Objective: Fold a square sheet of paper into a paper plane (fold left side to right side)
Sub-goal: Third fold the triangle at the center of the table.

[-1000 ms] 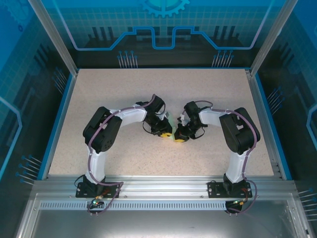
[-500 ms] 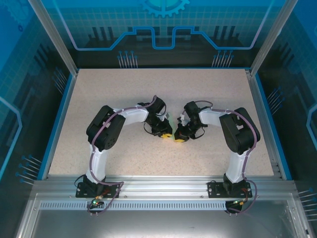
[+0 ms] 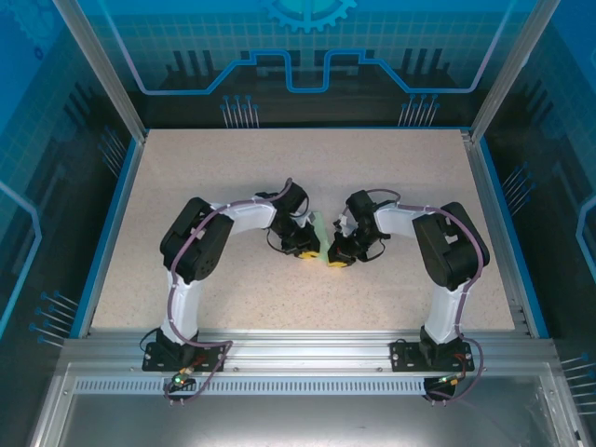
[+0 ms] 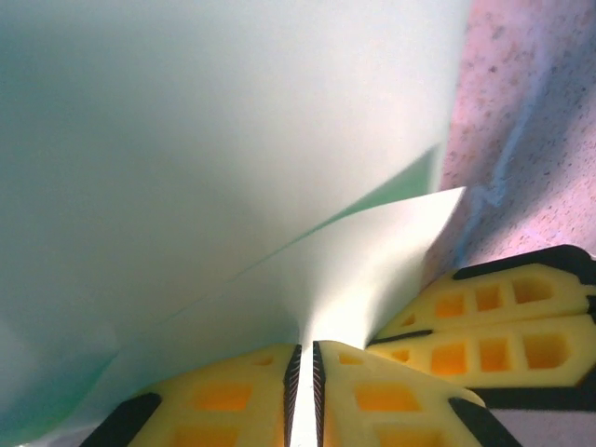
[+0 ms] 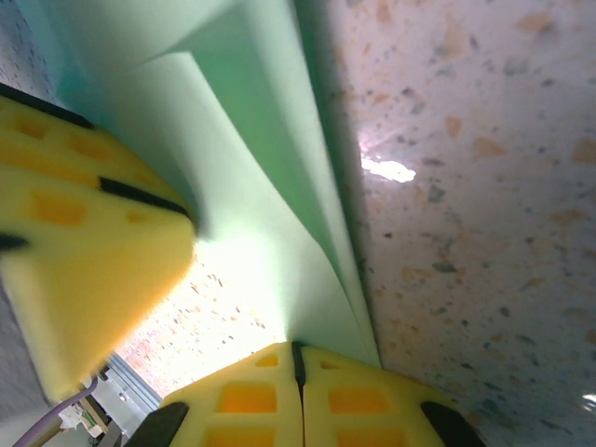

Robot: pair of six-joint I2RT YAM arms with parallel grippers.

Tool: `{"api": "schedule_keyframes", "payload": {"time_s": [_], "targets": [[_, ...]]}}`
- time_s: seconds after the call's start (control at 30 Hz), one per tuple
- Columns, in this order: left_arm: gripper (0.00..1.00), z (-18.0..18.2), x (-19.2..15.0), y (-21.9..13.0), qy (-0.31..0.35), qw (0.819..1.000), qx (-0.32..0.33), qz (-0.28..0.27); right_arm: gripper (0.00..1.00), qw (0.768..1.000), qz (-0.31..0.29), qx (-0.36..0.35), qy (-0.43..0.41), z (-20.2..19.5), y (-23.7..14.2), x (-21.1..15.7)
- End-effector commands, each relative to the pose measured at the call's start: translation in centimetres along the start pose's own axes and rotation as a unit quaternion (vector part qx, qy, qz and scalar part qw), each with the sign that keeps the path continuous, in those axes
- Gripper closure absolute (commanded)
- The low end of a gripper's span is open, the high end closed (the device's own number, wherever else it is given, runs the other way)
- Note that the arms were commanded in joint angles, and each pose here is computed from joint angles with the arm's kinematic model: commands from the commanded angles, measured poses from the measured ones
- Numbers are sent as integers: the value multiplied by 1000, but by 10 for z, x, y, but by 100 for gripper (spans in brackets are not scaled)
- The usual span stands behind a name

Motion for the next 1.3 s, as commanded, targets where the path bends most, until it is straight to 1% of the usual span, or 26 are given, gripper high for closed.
{"api": "schedule_keyframes", "payload": {"time_s": [0.0, 0.1, 0.17, 0.23, 0.3, 0.43, 0.6, 0.73, 0.83, 0.93, 1.03, 1.27], "targets": [[82, 65, 15, -20, -61, 991, 114, -43, 95, 990, 56, -114, 63, -42, 17, -27], [82, 74, 23, -35, -71, 991, 102, -55, 95, 990, 56, -114, 63, -42, 17, -27], [82, 73, 28, -46, -71, 991, 90, -65, 95, 990, 56, -115, 64, -43, 17, -26], [81, 62, 27, -56, -59, 993, 73, -72, 95, 990, 55, -114, 63, -42, 17, -26], [81, 49, 24, -67, -49, 995, 42, -77, 95, 990, 54, -114, 63, -42, 17, -26], [80, 23, 7, -77, -20, 997, 4, -81, 95, 990, 53, -115, 63, -41, 16, -26], [80, -8, -14, -60, 15, 998, -28, -53, 95, 990, 51, -115, 63, -41, 15, -25], [80, -20, -15, -38, 24, 999, -25, -36, 95, 990, 49, -114, 61, -40, 15, -24], [80, -23, -9, -22, 23, 999, -20, -25, 95, 991, 49, -110, 58, -38, 14, -23], [80, -22, -1, -14, 18, 999, -5, -31, 95, 992, 44, -107, 53, -36, 12, -22], [80, -11, 5, -7, 4, 999, 35, -40, 95, 994, 29, -96, 45, -30, 7, -20], [80, 10, 6, 9, -21, 997, 71, -31, 95, 998, -6, -57, 38, -5, -13, -12]]}}
Point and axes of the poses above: each hand's point on the last joint's axis, 136 mm out from that joint toward the fingers, its own y axis out along the fingers, its own z axis along the line the jaws close on, x = y × z, the point moved 9 cm from there along -y, back along the fingers, and after that the axes turned 11 degrees about -y, right-handed, at the moved point
